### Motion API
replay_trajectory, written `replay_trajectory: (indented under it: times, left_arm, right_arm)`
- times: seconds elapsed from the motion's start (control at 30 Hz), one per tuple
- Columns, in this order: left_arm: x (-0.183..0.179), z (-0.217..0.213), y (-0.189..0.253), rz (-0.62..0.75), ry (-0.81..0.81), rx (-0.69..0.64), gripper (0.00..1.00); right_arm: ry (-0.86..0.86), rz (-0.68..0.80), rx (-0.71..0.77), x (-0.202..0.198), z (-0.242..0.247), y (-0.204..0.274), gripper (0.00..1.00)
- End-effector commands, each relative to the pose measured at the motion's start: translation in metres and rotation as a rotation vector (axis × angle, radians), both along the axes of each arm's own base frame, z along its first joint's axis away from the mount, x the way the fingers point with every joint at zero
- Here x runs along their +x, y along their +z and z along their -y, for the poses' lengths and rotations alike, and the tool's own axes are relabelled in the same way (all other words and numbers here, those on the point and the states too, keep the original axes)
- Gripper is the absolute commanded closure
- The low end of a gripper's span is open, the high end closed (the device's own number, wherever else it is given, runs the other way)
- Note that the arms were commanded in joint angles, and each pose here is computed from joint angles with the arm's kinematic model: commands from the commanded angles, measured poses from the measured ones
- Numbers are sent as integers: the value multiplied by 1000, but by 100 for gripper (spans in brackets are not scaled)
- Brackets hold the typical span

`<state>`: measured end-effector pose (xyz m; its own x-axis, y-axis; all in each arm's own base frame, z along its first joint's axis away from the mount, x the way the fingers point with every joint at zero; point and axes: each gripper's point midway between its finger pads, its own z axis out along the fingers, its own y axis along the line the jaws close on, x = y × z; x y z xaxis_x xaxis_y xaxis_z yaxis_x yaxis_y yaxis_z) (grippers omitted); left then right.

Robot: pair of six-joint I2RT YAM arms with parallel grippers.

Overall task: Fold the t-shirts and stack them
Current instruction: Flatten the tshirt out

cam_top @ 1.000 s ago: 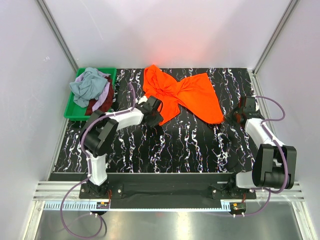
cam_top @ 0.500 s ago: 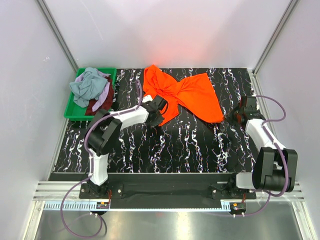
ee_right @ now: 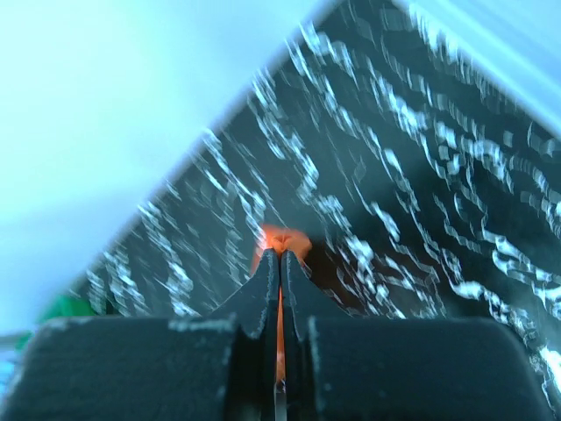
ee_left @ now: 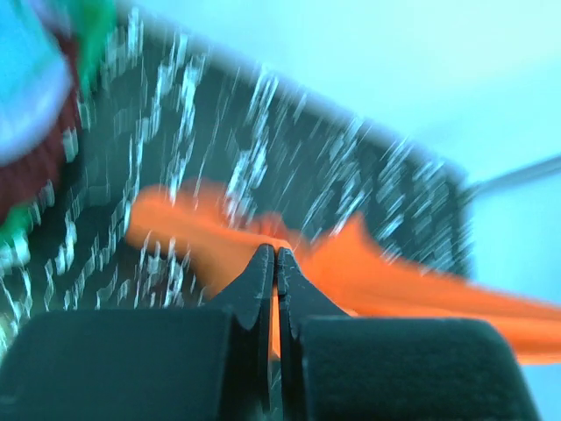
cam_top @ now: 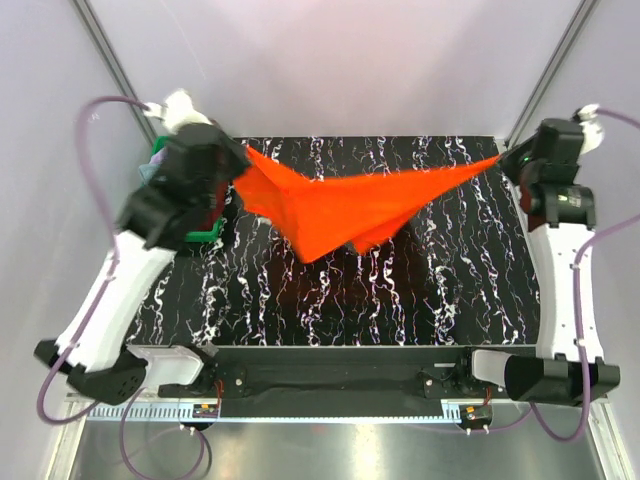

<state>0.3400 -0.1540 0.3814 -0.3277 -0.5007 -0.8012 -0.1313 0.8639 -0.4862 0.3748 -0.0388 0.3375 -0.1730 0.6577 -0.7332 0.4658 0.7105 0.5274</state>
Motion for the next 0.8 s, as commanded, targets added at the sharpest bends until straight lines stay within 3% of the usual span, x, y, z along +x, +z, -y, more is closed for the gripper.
replay_trajectory:
  times: [0.0,0.07,0.3,0.57,0.7,0.77]
  left_arm:
    - [-21,-40,62,111,38,93,100]
    - [-31,-46,96,156,26,83,100]
    - [-51,-55,138,240,-5,73,100]
    - [-12,-45,157,313,-63,111,100]
    - [18,-44,174,367,-92,80,100]
    - [15,-43,197,432,-109,73,100]
  right_arm:
    - [-87,84,-62,-29,15,61,100]
    - [-71,138,-59,-36,11,88,100]
    - [-55,224,-86,-48,9,125,100]
    - [94,422,-116,-20,-12,171,100]
    - [162,543,-145,-11,-23,204,100]
    - [159,579,-160,-11,-22,222,100]
